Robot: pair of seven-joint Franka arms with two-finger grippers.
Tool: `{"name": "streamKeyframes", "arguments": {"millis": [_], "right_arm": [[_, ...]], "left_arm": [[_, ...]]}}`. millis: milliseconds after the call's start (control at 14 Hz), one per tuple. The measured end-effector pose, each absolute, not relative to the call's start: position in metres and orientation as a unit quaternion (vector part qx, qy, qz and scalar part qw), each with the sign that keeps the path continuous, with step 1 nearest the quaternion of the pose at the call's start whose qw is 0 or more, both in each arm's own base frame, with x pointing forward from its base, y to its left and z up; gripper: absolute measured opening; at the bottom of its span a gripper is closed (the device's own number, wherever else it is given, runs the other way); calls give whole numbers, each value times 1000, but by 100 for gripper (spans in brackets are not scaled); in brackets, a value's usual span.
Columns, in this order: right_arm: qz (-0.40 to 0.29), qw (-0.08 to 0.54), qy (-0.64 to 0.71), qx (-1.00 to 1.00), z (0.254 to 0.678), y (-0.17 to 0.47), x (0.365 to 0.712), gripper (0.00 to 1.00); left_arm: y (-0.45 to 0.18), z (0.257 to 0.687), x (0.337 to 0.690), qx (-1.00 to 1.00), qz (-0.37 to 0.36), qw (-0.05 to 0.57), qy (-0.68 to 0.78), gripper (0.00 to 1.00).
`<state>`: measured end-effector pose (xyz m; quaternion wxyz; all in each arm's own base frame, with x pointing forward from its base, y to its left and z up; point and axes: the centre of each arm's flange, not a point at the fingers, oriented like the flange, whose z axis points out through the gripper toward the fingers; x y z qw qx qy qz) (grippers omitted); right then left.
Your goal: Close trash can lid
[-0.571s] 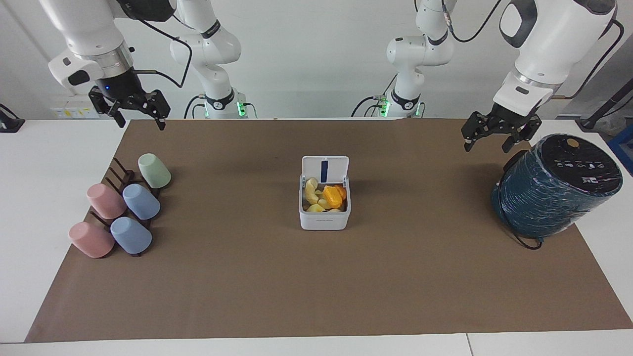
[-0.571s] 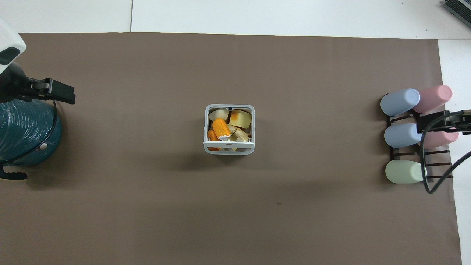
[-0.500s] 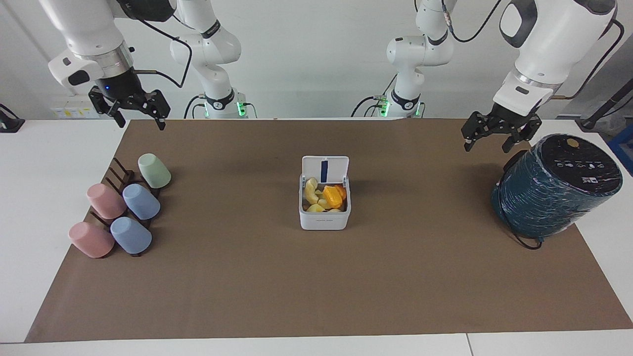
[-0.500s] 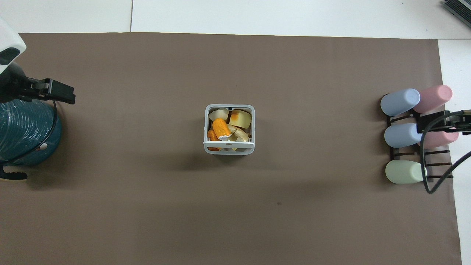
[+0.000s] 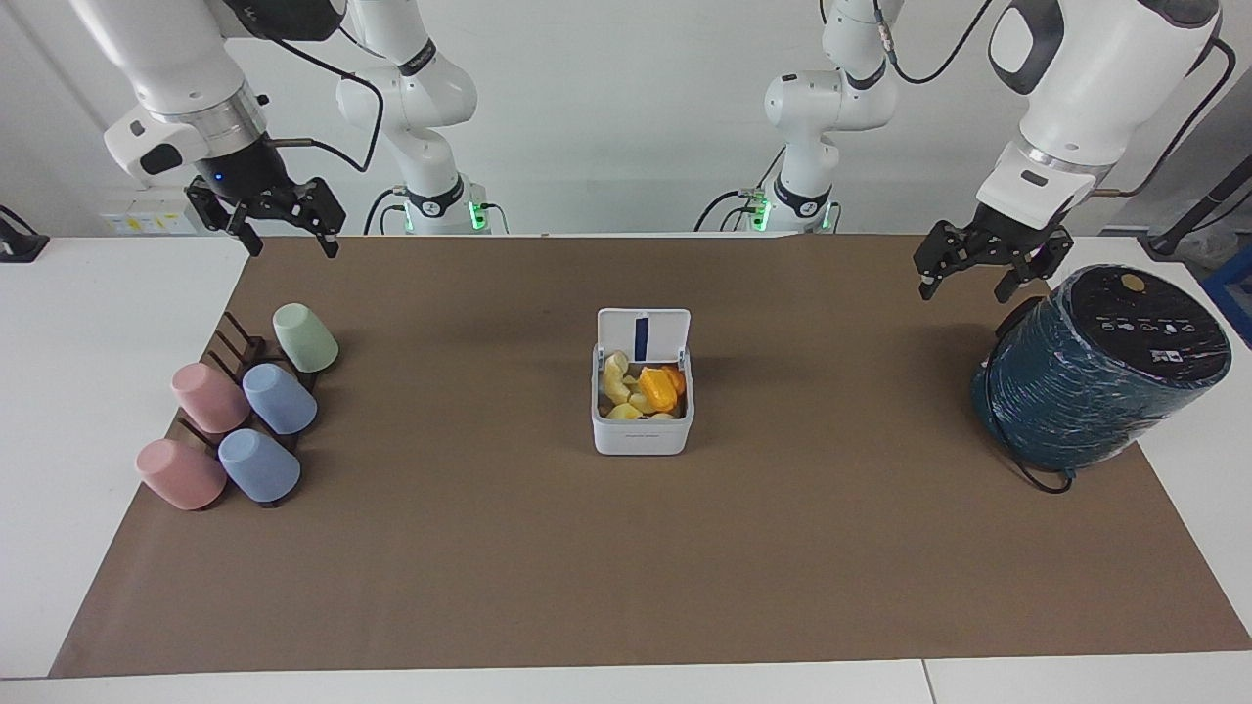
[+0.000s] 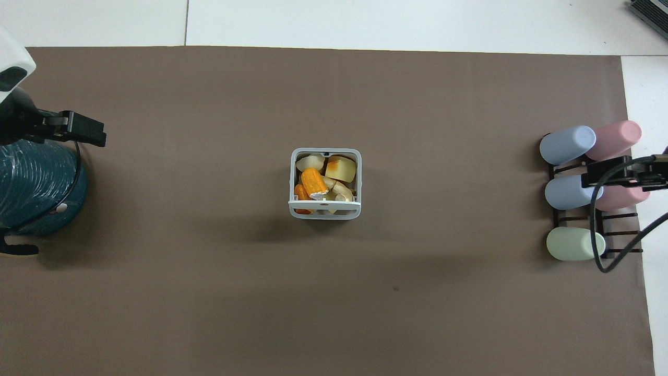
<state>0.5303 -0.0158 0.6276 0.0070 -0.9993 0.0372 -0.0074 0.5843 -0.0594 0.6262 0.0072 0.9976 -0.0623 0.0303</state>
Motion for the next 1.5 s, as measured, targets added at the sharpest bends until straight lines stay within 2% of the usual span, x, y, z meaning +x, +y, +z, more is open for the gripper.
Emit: {"name": "streamKeyframes", "arguments": {"millis": [1071,1500], "right_arm": [[-15,11,35,-999,635,-13,526,100],[-15,11,35,-999,635,-13,526,100]], "left_arm": [[-65,625,584,997,30,8,-67,100],[-120,614,568,996,17,8,-93,100]]}}
